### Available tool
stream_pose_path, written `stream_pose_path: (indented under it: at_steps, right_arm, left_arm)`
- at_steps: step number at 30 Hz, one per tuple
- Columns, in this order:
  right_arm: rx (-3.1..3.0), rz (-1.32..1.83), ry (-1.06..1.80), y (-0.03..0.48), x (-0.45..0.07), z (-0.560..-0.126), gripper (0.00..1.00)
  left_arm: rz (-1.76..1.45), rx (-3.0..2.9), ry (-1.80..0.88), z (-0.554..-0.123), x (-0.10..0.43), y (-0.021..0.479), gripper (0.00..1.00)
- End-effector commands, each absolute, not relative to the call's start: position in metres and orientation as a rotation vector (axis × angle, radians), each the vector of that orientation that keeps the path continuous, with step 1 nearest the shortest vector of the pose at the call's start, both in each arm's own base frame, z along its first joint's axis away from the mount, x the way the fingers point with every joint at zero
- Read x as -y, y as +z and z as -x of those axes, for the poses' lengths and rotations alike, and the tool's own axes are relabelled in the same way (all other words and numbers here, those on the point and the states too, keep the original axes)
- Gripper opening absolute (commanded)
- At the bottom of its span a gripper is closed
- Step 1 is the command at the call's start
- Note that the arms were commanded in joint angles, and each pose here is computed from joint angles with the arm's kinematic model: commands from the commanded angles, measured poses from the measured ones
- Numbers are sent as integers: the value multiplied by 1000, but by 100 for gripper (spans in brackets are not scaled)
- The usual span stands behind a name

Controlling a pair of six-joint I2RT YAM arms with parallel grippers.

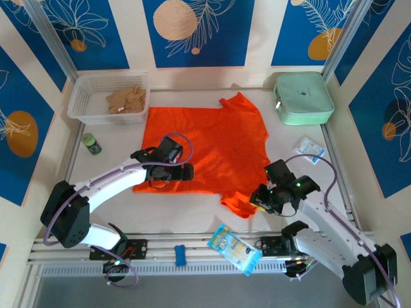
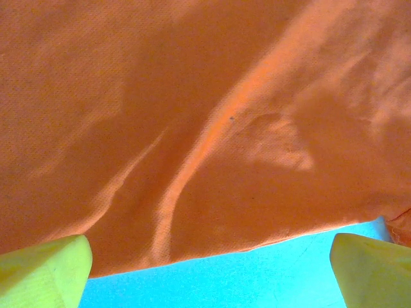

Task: Fold and stack the t-shirts

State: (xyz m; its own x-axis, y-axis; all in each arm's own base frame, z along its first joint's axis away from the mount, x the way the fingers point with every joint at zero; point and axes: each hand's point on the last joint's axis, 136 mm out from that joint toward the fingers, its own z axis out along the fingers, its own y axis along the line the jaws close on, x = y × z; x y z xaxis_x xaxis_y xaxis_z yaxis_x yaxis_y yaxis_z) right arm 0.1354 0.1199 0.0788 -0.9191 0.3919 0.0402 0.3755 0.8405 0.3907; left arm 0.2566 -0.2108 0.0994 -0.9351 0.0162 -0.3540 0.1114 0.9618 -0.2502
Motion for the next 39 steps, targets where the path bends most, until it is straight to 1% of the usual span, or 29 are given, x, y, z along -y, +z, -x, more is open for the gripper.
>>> stream_pose_path:
  at_steps: [1,4,7,9,15,17,19,26,30,34,39]
  right_arm:
    - [-2961,-630,603,74,-130,-164,31]
    - [-2996,-620,544,63,-138,-184,25]
    - [-3036,-638,466,50,-140,-188,21]
    - [-3058,-669,414,43,-137,-181,20]
    - [-3101,-822,239,14,-115,-140,19]
    - [-3110,-841,281,5,-118,-134,19]
    - [-3125,-859,242,-1,-118,-133,19]
    - [-3234,-788,-94,-9,-119,-132,17]
    - [-3249,-804,-276,-3,-115,-126,16]
    - [-3229,-800,-358,10,-114,-124,16]
    - [-3225,-849,-424,11,-114,-118,16]
  left_arm:
    - [-86,-2775,-261,-261,195,89,95]
    - [-28,-2792,-188,-270,178,75,93]
    - [25,-2806,-158,-279,165,61,92]
    - [51,-2827,-142,-283,160,49,91]
    - [71,-2895,-141,-282,161,14,90]
    - [73,-2915,-172,-279,165,3,89]
    - [75,-2932,-200,-276,168,-4,89]
    - [61,-2937,-134,-269,155,-10,89]
    - [60,-2940,-92,-269,147,-13,90]
    - [46,-2954,-77,-268,144,-15,90]
    - [39,-2967,-72,-258,140,-9,93]
